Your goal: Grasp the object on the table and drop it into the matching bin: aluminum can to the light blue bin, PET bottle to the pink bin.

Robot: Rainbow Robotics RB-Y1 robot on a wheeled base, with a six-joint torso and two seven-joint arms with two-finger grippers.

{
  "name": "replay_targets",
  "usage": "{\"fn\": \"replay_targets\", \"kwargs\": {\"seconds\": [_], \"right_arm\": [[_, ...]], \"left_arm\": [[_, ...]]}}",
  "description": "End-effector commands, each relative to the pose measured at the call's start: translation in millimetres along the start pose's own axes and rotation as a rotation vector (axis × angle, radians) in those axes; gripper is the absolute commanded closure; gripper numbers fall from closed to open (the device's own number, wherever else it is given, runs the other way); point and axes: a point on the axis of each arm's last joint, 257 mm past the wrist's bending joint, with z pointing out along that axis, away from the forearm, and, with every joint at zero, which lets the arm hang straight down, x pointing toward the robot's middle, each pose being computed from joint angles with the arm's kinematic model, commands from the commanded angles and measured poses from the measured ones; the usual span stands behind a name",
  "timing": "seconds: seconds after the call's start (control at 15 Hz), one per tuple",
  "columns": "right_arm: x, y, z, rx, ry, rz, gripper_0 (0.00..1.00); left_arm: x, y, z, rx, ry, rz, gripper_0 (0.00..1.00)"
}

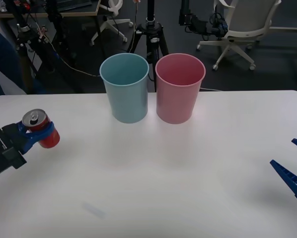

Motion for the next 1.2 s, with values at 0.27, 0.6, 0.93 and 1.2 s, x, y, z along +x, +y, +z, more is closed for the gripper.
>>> {"fn": "replay_targets", "kwargs": {"seconds": [0.27, 0.6, 0.93, 1.2], "right_arm": [[0.0, 0.0, 0.0, 0.000, 0.000, 0.000, 0.00], [0.0, 0.0, 0.0, 0.000, 0.000, 0.000, 0.00], [0.0, 0.0, 0.0, 0.000, 0.000, 0.000, 0.00], [0.0, 0.0, 0.0, 0.000, 0.000, 0.000, 0.00]], "left_arm": [[-47.6, 3.4, 43.5, 0.075, 0.006, -0.025, 1.00], [-105.9, -2.0, 80.6, 0.097, -0.004, -0.015, 1.00], [-139.2, -1.6, 157.2, 0.158, -0.022, 0.009, 1.00], [-148.0, 20.3, 205.2, 0.147, -0.009, -0.003, 1.00]]}}
